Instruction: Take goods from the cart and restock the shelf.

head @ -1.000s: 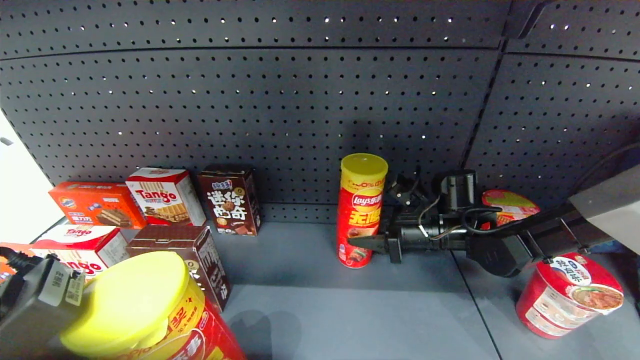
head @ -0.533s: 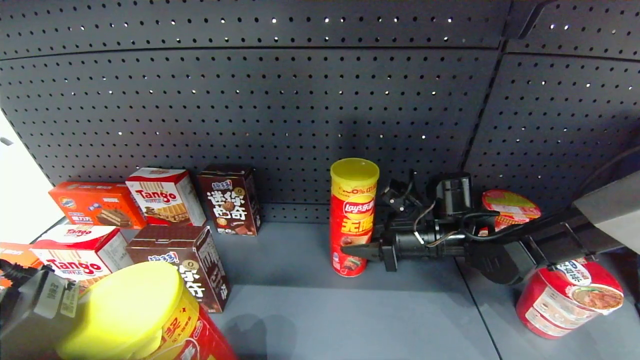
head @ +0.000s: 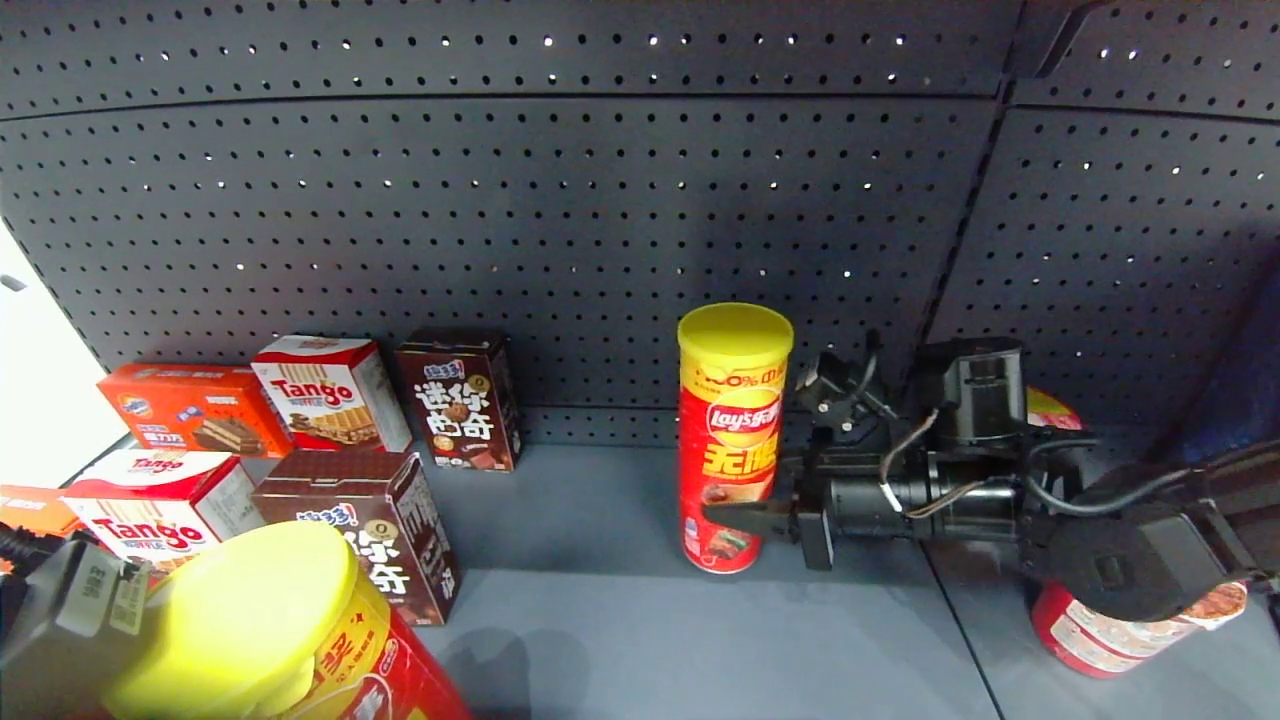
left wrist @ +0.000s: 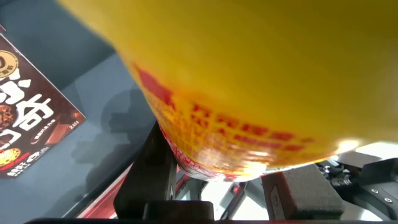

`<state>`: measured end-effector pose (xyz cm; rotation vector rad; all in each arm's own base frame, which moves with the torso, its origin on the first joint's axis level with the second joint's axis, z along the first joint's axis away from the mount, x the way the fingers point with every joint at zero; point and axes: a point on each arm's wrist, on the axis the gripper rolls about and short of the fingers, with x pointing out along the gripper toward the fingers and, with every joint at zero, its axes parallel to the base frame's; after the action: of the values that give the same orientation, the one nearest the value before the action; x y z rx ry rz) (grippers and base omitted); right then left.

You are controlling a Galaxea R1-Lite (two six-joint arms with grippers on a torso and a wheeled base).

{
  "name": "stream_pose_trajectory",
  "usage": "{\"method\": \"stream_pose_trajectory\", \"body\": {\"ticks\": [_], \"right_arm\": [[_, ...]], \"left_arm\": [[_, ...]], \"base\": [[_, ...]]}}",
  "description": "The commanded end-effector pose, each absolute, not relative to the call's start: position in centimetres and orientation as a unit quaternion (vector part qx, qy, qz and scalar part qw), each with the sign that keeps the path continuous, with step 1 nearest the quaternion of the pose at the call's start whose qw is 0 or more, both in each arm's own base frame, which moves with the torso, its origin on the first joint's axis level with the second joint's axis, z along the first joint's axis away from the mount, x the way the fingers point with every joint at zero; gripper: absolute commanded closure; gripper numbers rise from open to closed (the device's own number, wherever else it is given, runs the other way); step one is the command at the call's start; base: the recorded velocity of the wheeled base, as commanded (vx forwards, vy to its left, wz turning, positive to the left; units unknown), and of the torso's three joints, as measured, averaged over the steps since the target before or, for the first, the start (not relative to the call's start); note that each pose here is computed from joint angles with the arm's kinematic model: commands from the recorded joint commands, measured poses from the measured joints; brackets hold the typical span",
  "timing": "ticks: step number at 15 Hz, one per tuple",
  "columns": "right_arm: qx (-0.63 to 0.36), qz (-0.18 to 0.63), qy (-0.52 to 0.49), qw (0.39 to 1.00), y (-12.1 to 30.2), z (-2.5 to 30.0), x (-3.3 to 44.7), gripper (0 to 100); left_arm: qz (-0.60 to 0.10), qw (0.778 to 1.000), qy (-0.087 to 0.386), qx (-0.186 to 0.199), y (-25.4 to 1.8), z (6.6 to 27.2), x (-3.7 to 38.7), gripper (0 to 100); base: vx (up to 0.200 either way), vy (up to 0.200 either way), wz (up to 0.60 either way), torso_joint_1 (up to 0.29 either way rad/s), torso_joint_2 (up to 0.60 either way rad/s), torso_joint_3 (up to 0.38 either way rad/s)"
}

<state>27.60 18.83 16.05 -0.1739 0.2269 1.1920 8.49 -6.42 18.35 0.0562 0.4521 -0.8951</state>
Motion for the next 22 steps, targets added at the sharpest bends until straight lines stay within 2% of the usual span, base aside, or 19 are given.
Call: {"method": "stream_pose_trajectory", "body": {"ticks": [1, 14, 22], "right_arm": [[-0.084, 0.569, 0.09, 0.813, 18.2, 17.4, 24.9, 100], [-0.052, 0.57, 0.084, 0.816, 15.9, 13.2, 18.8, 100], [-0.053, 0.569, 0.105, 0.814, 15.9, 11.7, 18.9, 100]], "left_arm": [[-0.429, 0.877, 0.214, 0.027, -6.5, 18.5, 8.6, 100], [-0.43, 0.875, 0.221, 0.033, -6.9, 18.7, 9.1, 100], [-0.428, 0.875, 0.222, 0.034, -7.0, 18.7, 9.2, 100]], "base": [[0.0, 0.0, 0.0, 0.0, 0.0, 0.0], [0.0, 0.0, 0.0, 0.0, 0.0, 0.0], [0.0, 0.0, 0.0, 0.0, 0.0, 0.0]]}}
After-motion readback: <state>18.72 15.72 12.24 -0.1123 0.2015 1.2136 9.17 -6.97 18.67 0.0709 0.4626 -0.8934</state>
